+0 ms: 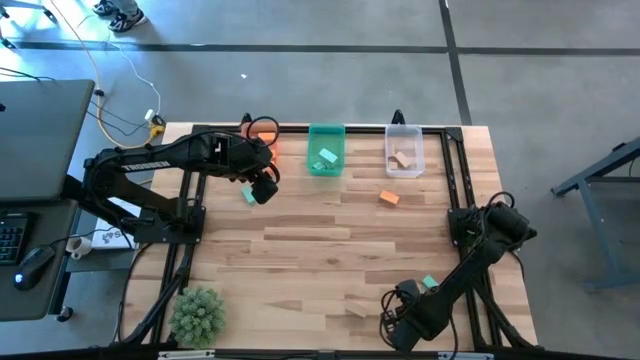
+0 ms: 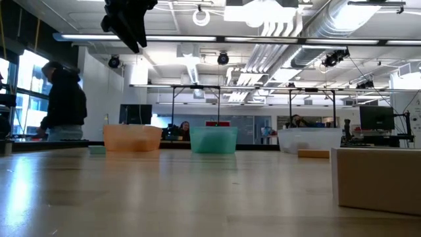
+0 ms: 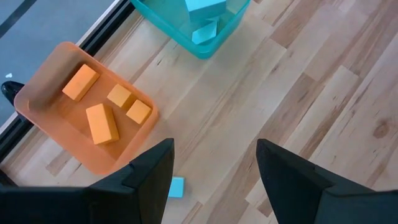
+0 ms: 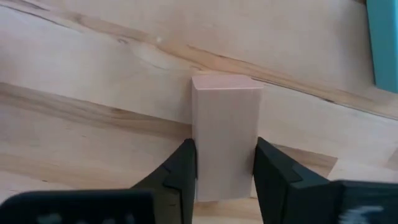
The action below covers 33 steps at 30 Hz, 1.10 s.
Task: Sort & place blocks by color
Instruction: Put the brown block into the white bin
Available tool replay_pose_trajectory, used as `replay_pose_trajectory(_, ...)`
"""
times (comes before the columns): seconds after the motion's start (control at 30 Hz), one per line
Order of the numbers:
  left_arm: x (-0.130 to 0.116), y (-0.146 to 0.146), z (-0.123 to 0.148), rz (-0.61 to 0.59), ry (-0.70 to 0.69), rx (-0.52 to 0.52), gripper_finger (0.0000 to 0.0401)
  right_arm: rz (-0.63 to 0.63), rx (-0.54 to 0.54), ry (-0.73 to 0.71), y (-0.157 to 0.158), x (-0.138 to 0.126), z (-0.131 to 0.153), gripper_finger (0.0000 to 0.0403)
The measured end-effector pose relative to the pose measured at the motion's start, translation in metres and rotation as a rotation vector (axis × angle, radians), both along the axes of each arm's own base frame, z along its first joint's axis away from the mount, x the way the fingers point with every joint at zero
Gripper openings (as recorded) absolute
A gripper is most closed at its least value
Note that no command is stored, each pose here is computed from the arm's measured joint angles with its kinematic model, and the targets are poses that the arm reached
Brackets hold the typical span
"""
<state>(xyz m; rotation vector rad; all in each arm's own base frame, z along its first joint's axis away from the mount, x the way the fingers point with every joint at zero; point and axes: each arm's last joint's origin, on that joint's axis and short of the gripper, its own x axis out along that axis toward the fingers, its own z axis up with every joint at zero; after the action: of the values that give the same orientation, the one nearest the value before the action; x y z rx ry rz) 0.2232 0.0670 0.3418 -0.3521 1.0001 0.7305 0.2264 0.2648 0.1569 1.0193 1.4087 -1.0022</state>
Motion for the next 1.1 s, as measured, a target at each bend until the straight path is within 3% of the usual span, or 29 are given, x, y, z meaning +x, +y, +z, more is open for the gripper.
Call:
replay_pose_trajectory(0.13, 0.0, 0.0, 0.0, 0.0, 0.0, 0.0, 0.0213, -0.006, -0.003, -0.006, -0.001, 0.002, 0.001, 0.0097)
replay_pose_trajectory(0.57, 0.0, 0.0, 0.0, -0.001, 0.0, 0.0, 0.0213, -0.001, -0.143, -0.244, -0.008, 0.032, 0.027, 0.0097)
replay_pose_trajectory(0.8, 0.0, 0.0, 0.0, 0.0, 0.0, 0.0, 0.0213, 0.086, -0.233, -0.232, -0.04, 0.05, 0.037, 0.0097)
replay_pose_trajectory(1.1, 0.0, 0.0, 0.0, 0.0, 0.0, 0.0, 0.0213, 0.225, -0.38, -0.161, -0.103, 0.054, 0.077, 0.0097)
